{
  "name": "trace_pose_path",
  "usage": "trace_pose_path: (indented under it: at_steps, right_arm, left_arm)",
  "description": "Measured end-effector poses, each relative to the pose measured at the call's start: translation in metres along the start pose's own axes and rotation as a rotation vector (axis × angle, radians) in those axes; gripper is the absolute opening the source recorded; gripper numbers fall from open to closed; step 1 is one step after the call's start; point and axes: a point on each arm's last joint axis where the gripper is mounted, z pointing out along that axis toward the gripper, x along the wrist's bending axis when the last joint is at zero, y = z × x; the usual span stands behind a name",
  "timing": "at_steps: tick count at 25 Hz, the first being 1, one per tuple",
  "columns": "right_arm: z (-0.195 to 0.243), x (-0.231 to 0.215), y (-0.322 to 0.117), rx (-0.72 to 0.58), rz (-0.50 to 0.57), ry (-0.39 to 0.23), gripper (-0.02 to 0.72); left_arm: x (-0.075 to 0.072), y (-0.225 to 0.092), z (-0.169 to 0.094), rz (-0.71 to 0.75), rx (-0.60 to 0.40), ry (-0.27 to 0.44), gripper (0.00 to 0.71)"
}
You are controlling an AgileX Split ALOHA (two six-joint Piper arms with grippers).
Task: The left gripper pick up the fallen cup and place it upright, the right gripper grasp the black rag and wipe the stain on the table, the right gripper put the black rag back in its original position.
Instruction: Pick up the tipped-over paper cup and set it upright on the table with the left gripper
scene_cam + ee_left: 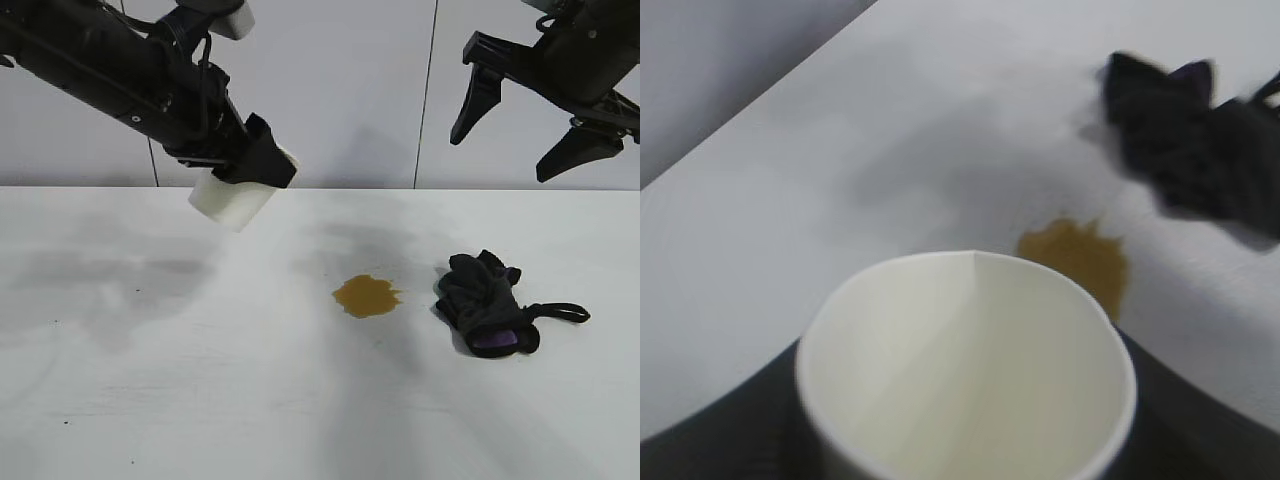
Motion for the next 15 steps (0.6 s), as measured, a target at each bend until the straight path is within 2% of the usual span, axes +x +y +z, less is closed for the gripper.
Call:
trace_pose_path:
  at_steps: [2,5,9,15]
  right_arm:
    - [0.000,0.000,0.000,0.000,0.000,0.000,0.622]
    - [0.000,0.000,0.000,0.000,0.000,0.000,0.622]
    - [0.000,0.000,0.000,0.000,0.000,0.000,0.622]
    - [0.000,0.000,0.000,0.000,0.000,0.000,0.622]
  left_arm:
    - [0.004,-0.006,-0.010,0.040,-0.107,-0.101,0.432]
    - [0.011,-0.019,-0.025,0.093,-0.203,-0.181,0.427]
    - [0.016,-0.040,-0.032,0.099,-0.209,-0.200,0.426]
    - [0.036,-0.077,-0.027,0.036,-0.219,-0.230,0.426]
